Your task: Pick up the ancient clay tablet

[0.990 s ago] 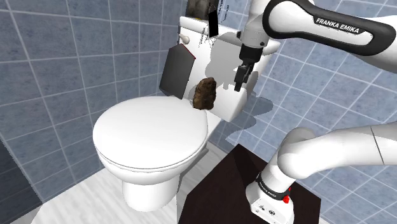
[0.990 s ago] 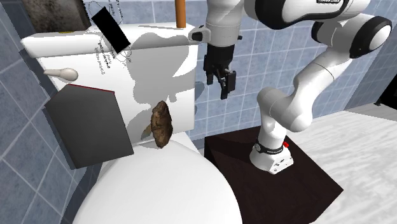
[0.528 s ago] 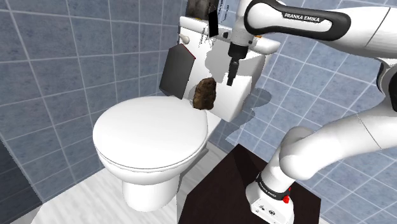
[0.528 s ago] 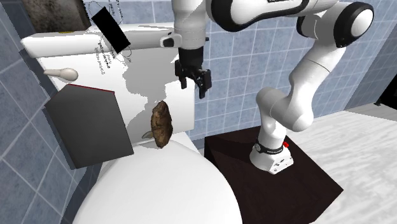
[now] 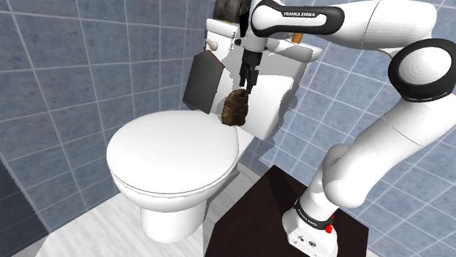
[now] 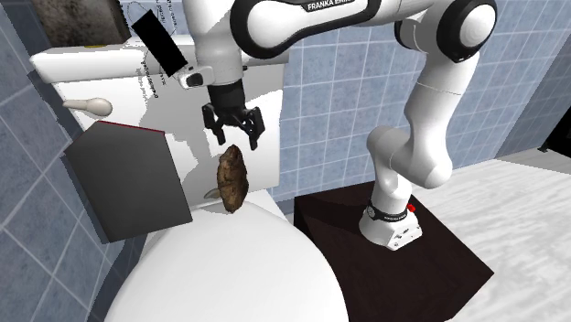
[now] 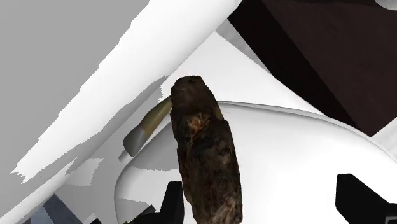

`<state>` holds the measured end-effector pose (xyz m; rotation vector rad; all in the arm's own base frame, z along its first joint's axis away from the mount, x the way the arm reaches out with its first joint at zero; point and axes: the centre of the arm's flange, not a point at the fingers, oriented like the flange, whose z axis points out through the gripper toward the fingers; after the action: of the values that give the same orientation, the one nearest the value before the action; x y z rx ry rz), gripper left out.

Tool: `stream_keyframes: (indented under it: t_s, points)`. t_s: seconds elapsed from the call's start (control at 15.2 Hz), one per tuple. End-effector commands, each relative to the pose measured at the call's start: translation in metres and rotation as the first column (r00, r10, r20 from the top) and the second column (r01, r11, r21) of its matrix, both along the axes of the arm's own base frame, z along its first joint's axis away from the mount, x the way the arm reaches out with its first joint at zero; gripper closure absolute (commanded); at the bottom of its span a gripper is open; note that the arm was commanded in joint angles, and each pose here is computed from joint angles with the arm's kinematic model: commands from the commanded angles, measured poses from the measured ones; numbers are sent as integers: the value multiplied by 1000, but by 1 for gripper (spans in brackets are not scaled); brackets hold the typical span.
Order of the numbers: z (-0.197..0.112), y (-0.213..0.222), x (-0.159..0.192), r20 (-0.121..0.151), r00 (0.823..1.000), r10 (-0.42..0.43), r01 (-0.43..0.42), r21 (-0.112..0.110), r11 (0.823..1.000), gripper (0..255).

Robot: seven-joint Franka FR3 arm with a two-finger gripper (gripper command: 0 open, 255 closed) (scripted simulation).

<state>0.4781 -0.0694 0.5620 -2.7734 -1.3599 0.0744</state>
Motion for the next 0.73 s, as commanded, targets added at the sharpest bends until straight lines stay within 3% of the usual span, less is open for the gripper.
stream_keyframes:
  t_s: [0.0, 0.66]
  points:
    - [-5, 2, 28, -8, 994, 110, -110, 26, 994, 0]
    - [-47, 2, 33, -9, 991, 130, -130, 31, 991, 0]
